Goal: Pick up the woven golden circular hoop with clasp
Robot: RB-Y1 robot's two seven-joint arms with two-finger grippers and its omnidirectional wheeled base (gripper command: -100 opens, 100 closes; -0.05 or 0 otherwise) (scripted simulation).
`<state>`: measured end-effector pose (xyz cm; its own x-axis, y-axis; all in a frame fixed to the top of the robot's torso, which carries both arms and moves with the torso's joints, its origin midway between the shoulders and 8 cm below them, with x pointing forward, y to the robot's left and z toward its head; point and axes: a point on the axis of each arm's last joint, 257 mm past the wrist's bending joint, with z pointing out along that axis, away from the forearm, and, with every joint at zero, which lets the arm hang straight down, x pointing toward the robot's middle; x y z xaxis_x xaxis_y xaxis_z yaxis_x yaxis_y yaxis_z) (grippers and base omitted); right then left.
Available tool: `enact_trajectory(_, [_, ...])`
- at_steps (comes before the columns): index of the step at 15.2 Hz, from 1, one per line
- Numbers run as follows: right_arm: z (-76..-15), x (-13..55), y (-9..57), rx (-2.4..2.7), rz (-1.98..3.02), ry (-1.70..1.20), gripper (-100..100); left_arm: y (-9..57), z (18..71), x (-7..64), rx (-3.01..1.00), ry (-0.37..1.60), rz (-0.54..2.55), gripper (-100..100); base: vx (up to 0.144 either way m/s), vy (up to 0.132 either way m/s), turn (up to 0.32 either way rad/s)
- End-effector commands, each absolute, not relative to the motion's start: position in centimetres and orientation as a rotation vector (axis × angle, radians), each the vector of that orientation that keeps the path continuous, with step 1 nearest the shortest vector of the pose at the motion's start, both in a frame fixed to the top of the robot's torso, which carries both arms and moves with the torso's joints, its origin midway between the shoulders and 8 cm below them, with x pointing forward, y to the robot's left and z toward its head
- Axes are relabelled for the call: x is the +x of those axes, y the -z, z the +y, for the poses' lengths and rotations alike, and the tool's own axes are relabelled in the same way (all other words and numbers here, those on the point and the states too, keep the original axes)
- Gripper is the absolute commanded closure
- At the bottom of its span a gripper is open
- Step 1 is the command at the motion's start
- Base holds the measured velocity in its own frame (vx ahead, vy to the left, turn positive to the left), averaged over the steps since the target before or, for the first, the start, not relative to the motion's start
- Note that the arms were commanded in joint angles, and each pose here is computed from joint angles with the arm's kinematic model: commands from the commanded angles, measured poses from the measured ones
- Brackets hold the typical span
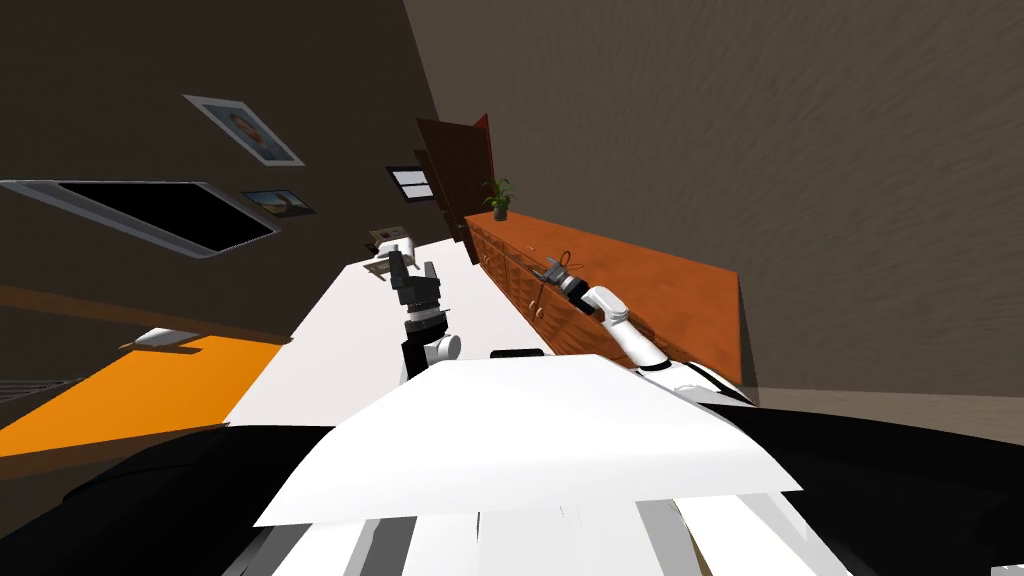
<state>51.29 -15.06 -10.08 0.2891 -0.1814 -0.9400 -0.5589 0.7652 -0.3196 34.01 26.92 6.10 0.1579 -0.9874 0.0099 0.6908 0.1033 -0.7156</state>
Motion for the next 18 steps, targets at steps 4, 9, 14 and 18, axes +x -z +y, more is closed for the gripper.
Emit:
enact_trajectory(4, [-15.3,52.6,10.8,-0.810,1.264,-0.158,-100,-6.1,26.9,34.0,-0.665,1.335,0.554,0,-0.035,-0.045,0.031])
enact_trajectory(9, [-15.7,54.7,11.5,-0.951,1.234,0.004,-100,-6.1,26.9,34.0,-0.665,1.335,0.554,0,-0.040,-0.049,0.034])
enact_trajectory(14, [-16.4,56.7,11.8,-1.073,1.196,0.154,-100,-6.1,26.9,34.0,-0.665,1.335,0.554,0,-0.029,-0.049,0.026])
enact_trajectory(18, [-16.9,57.8,12.1,-1.150,1.168,0.252,-100,-6.1,26.9,34.0,-0.665,1.335,0.554,0,-0.027,-0.052,0.032])
